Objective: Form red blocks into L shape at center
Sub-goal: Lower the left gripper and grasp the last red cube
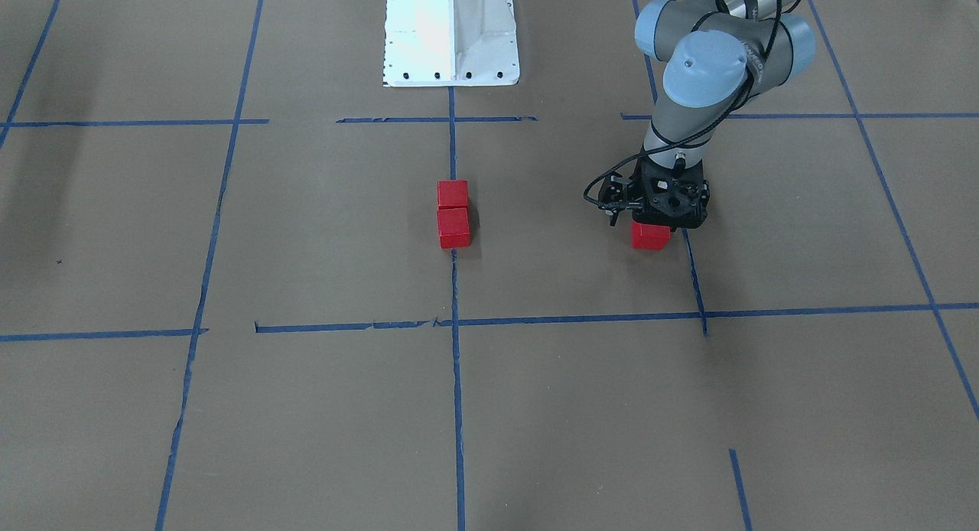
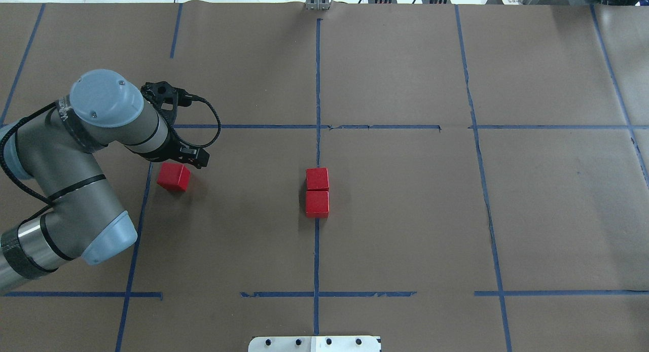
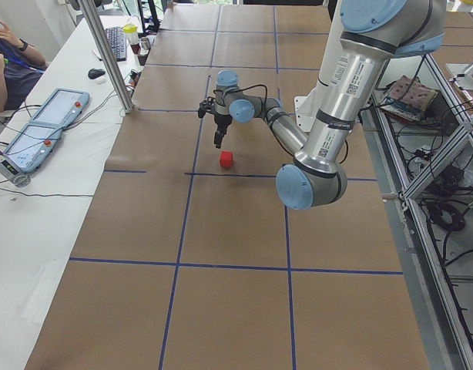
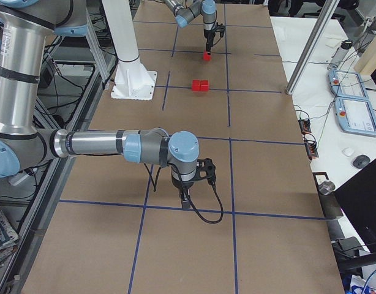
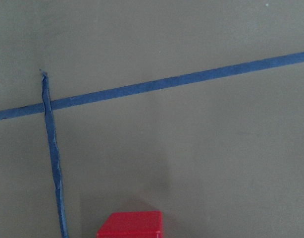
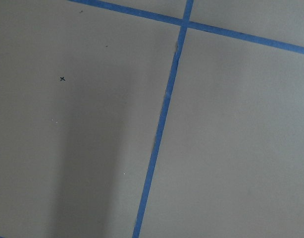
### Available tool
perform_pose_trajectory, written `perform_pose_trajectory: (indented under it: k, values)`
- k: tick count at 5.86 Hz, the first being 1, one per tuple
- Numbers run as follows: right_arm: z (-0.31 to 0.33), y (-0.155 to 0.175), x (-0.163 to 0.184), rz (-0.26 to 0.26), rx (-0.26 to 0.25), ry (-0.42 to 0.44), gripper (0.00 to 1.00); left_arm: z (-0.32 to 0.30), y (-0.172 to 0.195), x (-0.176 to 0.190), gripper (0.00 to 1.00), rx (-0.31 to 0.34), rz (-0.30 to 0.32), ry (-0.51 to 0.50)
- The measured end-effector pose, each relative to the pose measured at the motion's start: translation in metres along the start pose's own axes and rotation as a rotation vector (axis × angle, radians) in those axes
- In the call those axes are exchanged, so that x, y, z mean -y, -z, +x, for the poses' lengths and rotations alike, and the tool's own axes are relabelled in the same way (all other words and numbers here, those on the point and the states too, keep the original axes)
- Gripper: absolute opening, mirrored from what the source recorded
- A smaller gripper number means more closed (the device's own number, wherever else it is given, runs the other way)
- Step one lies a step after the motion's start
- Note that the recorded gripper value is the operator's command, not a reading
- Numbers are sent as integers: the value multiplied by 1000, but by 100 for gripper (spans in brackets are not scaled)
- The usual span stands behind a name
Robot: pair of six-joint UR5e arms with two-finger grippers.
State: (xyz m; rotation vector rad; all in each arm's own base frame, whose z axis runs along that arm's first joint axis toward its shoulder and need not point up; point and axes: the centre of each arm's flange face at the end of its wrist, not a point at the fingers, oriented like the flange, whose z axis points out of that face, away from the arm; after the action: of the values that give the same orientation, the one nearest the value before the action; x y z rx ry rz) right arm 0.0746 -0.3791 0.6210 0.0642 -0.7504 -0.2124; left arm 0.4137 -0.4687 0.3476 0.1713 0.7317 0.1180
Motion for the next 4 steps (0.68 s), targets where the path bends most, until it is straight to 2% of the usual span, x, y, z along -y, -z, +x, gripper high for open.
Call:
perform_pose_trajectory:
  k: [4]
  values:
    - [0,0,0,0,1,1,100,-10,-17,-8,100,23,-30,23]
